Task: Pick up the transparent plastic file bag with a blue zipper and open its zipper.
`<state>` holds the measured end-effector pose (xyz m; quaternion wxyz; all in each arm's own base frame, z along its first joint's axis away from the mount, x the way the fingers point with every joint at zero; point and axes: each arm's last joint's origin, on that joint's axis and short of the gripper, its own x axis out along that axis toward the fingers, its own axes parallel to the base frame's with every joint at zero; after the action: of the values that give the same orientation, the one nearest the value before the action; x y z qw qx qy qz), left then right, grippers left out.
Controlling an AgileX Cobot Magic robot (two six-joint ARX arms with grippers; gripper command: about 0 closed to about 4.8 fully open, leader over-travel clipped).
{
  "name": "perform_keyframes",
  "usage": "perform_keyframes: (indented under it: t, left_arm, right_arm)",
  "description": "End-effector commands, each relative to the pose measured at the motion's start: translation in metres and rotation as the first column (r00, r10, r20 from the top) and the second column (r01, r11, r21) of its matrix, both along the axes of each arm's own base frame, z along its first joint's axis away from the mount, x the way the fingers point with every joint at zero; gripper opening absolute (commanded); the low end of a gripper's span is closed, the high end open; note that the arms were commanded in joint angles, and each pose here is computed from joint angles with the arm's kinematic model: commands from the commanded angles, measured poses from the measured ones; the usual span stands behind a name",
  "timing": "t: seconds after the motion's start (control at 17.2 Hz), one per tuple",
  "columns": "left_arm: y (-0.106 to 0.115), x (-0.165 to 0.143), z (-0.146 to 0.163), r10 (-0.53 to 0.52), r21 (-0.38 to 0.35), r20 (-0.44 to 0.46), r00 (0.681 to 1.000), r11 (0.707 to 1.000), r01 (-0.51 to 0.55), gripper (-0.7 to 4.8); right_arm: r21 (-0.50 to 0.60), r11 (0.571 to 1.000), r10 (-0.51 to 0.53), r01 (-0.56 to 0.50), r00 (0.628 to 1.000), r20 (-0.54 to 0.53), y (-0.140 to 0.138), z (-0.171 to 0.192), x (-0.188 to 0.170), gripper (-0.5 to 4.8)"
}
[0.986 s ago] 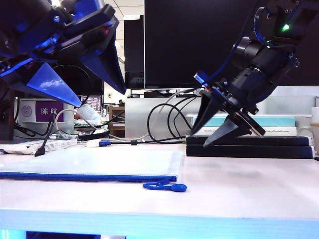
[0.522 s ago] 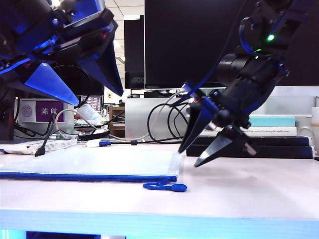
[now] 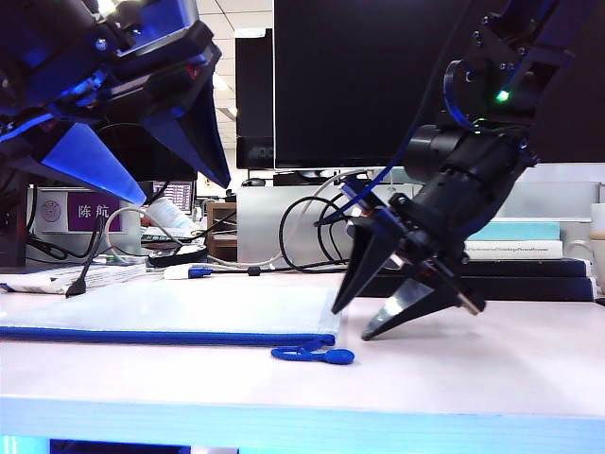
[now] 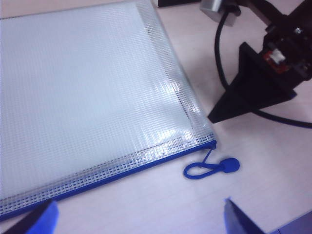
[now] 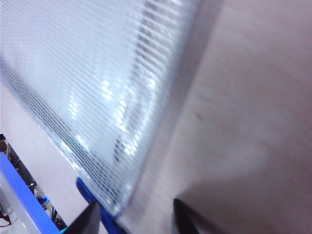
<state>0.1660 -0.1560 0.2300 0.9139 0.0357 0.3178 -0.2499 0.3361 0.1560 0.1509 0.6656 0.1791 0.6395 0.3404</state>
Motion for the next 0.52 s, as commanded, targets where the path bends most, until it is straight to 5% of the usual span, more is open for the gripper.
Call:
perform_keyframes:
  t: [0.06, 0.17, 0.23, 0.29, 0.52]
  left_arm:
    - [-0.001, 0.000, 0.002, -0.006, -0.008, 0.008, 1.000, 1.000, 0.006, 4.79]
    - [-0.001, 0.000, 0.002, -0.009, -0.010, 0.006, 1.000, 1.000, 0.009, 4.79]
    - [-0.001, 0.000, 0.002, -0.009, -0.010, 0.006, 1.000, 1.000, 0.009, 4.79]
    - [-0.001, 0.000, 0.002, -0.010, -0.009, 0.005, 1.000, 1.000, 0.010, 4.79]
    - [-0.001, 0.000, 0.001, -0.010, -0.007, 0.001, 1.000, 1.000, 0.010, 4.79]
  right_arm:
    - [0.066, 0.998, -0.020, 0.021, 1.000, -0.022, 0.008, -0.006, 0.005, 1.94]
    - [0.119, 0.993, -0.017, 0.024, 0.998, -0.057, 0.015, -0.015, 0.007, 1.91]
    - [0.125, 0.992, -0.014, 0.021, 0.999, -0.050, 0.019, -0.019, 0.009, 0.46]
    - [0.128, 0.992, -0.008, 0.011, 1.000, -0.022, 0.022, -0.022, 0.010, -0.08]
    - [0.199, 0.980, -0.023, 0.011, 0.998, 0.056, 0.025, -0.007, 0.017, -0.09]
